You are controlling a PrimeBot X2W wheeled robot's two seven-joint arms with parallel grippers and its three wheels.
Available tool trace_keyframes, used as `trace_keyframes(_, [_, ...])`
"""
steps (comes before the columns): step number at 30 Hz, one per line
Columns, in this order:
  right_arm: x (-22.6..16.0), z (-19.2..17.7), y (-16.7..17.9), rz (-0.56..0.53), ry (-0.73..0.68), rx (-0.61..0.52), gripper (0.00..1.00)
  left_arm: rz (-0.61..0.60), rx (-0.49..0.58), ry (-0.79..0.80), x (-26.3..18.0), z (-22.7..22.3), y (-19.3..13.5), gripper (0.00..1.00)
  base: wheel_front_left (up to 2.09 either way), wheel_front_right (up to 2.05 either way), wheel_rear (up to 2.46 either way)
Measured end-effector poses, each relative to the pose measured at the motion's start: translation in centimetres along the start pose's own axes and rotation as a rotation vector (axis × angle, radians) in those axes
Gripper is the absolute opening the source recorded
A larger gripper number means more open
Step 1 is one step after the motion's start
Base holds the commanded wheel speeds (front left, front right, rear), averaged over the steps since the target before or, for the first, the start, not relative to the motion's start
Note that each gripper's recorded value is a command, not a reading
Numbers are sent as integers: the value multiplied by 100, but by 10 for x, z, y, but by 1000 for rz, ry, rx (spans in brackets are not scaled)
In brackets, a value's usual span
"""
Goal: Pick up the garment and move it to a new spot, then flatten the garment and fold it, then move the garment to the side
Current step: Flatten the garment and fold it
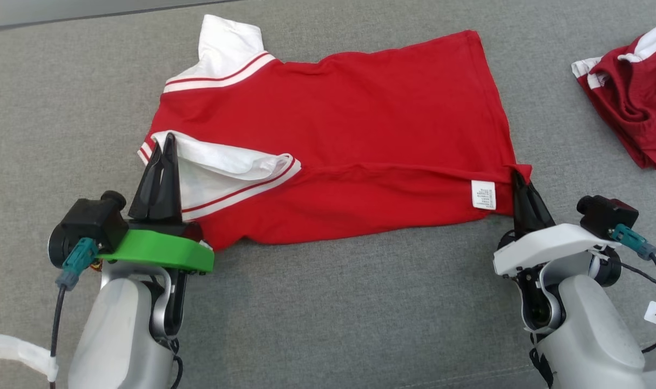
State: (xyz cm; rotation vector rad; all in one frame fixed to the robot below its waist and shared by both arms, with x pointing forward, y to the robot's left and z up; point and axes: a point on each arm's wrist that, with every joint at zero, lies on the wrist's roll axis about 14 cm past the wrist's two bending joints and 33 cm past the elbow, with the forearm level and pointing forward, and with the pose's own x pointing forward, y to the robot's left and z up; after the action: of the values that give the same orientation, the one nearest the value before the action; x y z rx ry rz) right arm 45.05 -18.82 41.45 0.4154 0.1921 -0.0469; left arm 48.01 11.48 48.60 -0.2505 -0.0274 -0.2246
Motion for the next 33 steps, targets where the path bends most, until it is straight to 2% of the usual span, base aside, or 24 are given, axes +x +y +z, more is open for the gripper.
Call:
trace_keyframes(7, [10, -7, -3, -7, 19, -13, 0, 22, -1, 77, 14, -32, 7, 0, 0, 0, 0])
trace_keyframes(8, [10, -8, -3, -7, 19, -15, 28, 33, 0, 86, 14, -35, 9, 0, 0, 0, 0])
trace_keyframes(9, [11, -7, -3, -8, 16, -15, 49, 43, 6, 90, 14, -36, 12, 4, 0, 0, 0])
trace_keyframes(10, [12, -4, -3, -6, 7, -18, 100, 52, 9, 92, 14, -36, 13, 43, 0, 0, 0])
trace_keyframes(11, [12, -2, -2, -5, 1, -17, 100, 57, 9, 92, 14, -36, 14, 88, 0, 0, 0])
trace_keyframes(12, [12, 0, -2, -4, -5, -17, 100, 59, 11, 90, 13, -35, 14, 100, 0, 0, 0])
trace_keyframes(17, [9, 20, 3, 9, -71, -21, 100, 74, 6, 31, 9, -13, 14, 100, 0, 0, 0])
trace_keyframes(23, [-15, 48, 3, 11, -166, -55, 100, 104, -11, 0, -22, 0, 17, 100, 0, 0, 0])
trace_keyframes(33, [-58, 55, 10, 42, -189, -165, 100, 196, -101, 207, -95, -33, 35, 100, 0, 0, 0])
